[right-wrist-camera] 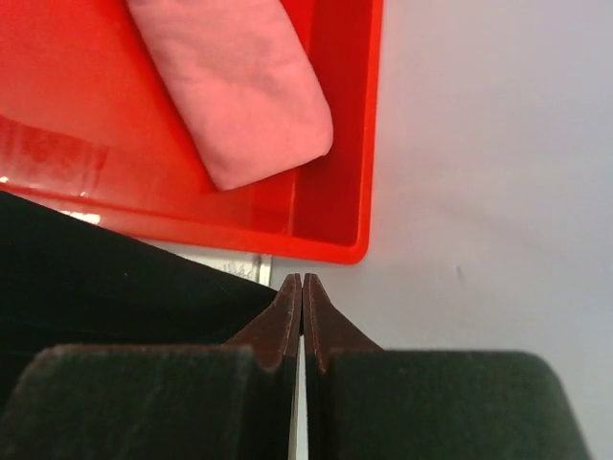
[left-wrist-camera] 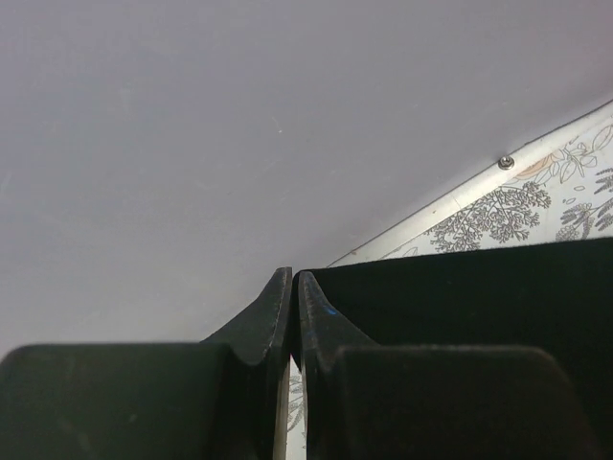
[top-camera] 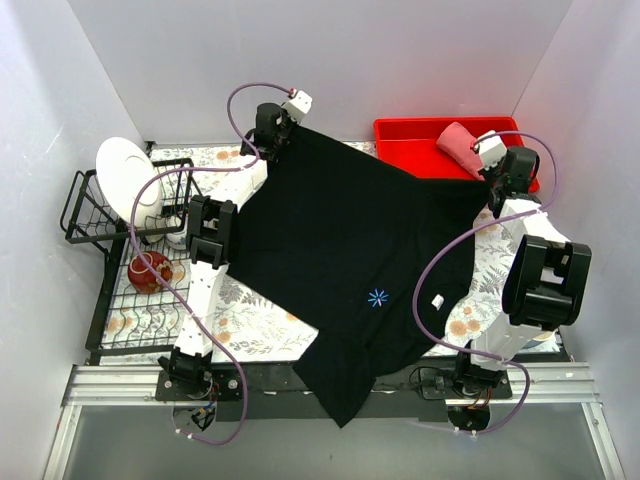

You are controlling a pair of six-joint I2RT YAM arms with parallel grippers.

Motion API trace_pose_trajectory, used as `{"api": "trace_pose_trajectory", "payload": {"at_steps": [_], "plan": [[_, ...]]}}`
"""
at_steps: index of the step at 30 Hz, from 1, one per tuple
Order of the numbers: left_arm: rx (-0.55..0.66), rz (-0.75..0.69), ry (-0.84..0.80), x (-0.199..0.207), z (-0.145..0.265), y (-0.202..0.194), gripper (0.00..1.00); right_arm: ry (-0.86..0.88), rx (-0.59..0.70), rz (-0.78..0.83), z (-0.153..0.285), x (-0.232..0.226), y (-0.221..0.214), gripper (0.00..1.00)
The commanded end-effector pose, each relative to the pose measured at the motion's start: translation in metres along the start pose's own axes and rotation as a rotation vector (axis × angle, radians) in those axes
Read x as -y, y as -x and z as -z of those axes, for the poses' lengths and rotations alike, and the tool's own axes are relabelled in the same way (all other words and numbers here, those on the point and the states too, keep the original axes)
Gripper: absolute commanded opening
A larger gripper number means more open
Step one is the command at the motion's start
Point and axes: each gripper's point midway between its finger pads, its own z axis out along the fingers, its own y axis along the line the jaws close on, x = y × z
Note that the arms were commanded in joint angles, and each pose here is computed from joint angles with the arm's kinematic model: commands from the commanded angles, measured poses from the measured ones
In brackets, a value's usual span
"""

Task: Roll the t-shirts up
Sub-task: Flatten out the T-shirt at the center of the board, then fold the T-shirt at the center of the board.

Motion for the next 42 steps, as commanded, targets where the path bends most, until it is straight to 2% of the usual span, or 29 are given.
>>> {"api": "trace_pose_trajectory", "payload": {"at_steps": [1, 7, 9, 14, 21, 25, 27, 29, 30, 33, 38, 42], "plan": [[0.034, -0.037, 0.015, -0.013, -0.003, 0.011, 0.00, -0.129, 0.060, 0.002, 0.002, 0.051, 0.036, 0.01], [-0.001, -0.029, -0.055, -0.007, 0.015, 0.014, 0.00, 0.061, 0.027, -0.086, 0.018, 0.016, 0.037, 0.01], [-0.014, -0.044, -0.128, 0.007, 0.022, 0.011, 0.00, 0.133, 0.031, -0.111, 0.030, 0.001, 0.043, 0.01], [-0.012, -0.090, -0.168, 0.005, 0.040, 0.015, 0.00, 0.274, 0.014, -0.132, 0.071, -0.049, 0.048, 0.01], [0.006, -0.194, -0.200, 0.003, 0.038, 0.011, 0.00, 0.373, 0.017, -0.139, 0.113, -0.091, 0.060, 0.01], [0.037, -0.271, -0.222, -0.002, 0.029, 0.007, 0.00, 0.374, -0.016, -0.137, 0.127, -0.095, 0.048, 0.01], [0.072, -0.314, -0.207, -0.010, 0.022, 0.019, 0.00, 0.342, -0.037, -0.108, 0.134, -0.089, 0.039, 0.01], [0.064, -0.329, -0.203, -0.012, 0.011, 0.005, 0.00, 0.323, -0.040, -0.101, 0.141, -0.083, 0.031, 0.01], [0.095, -0.357, -0.172, -0.023, 0.007, 0.019, 0.00, 0.316, -0.039, -0.097, 0.144, -0.081, 0.029, 0.01], [0.116, -0.389, -0.130, -0.032, -0.004, 0.016, 0.00, 0.291, -0.035, -0.103, 0.154, -0.076, 0.025, 0.01], [0.159, -0.421, -0.134, -0.033, -0.001, 0.024, 0.00, 0.274, -0.016, -0.125, 0.169, -0.068, 0.027, 0.01], [0.137, -0.443, -0.161, -0.025, 0.004, 0.013, 0.00, 0.290, -0.012, -0.130, 0.177, -0.071, 0.025, 0.01]]}}
